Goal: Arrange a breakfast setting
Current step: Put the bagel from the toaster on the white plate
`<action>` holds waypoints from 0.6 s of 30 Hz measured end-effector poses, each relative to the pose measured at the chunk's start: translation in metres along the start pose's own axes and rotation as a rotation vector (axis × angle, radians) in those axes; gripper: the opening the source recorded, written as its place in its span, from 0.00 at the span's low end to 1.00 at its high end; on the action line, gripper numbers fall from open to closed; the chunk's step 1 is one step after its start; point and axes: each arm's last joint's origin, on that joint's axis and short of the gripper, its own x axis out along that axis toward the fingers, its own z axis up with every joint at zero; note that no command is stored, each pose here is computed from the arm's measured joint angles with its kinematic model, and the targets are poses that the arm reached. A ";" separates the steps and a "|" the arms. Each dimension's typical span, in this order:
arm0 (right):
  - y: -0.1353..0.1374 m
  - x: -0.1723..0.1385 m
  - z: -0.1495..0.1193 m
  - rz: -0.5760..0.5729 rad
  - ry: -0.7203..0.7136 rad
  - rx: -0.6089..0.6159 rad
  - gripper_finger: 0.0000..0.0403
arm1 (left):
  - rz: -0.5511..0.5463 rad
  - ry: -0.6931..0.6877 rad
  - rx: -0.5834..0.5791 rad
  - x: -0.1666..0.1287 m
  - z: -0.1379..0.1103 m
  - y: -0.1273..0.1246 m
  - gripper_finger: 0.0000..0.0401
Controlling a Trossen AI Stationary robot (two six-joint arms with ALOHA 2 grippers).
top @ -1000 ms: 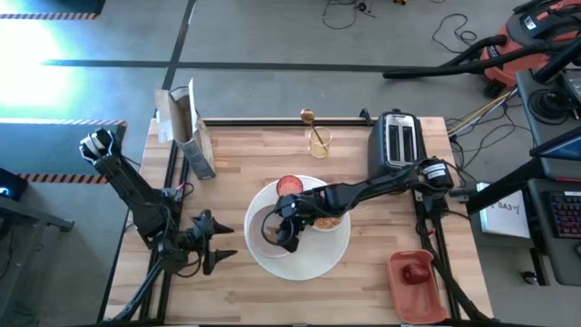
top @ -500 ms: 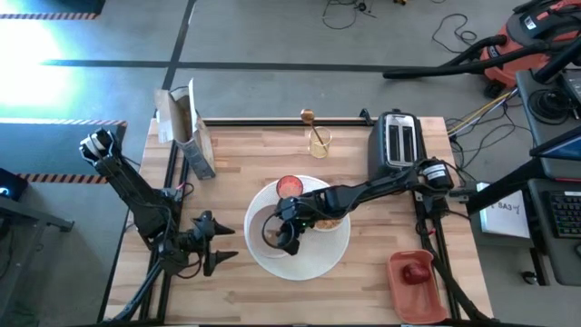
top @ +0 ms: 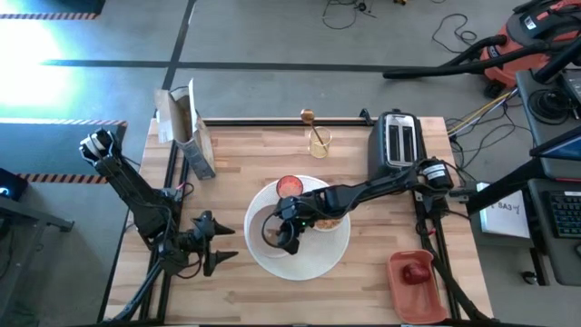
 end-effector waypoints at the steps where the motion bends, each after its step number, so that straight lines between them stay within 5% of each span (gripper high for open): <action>1: 0.000 0.000 0.000 0.001 0.000 0.000 0.08 | 0.000 0.000 0.000 0.000 0.000 0.000 0.79; 10: 0.000 0.000 0.000 0.006 0.004 -0.001 0.05 | 0.002 -0.001 0.001 0.000 0.000 0.000 0.79; 18: 0.000 0.000 0.000 0.003 0.001 -0.001 0.25 | 0.002 -0.001 0.001 0.000 0.000 0.000 0.79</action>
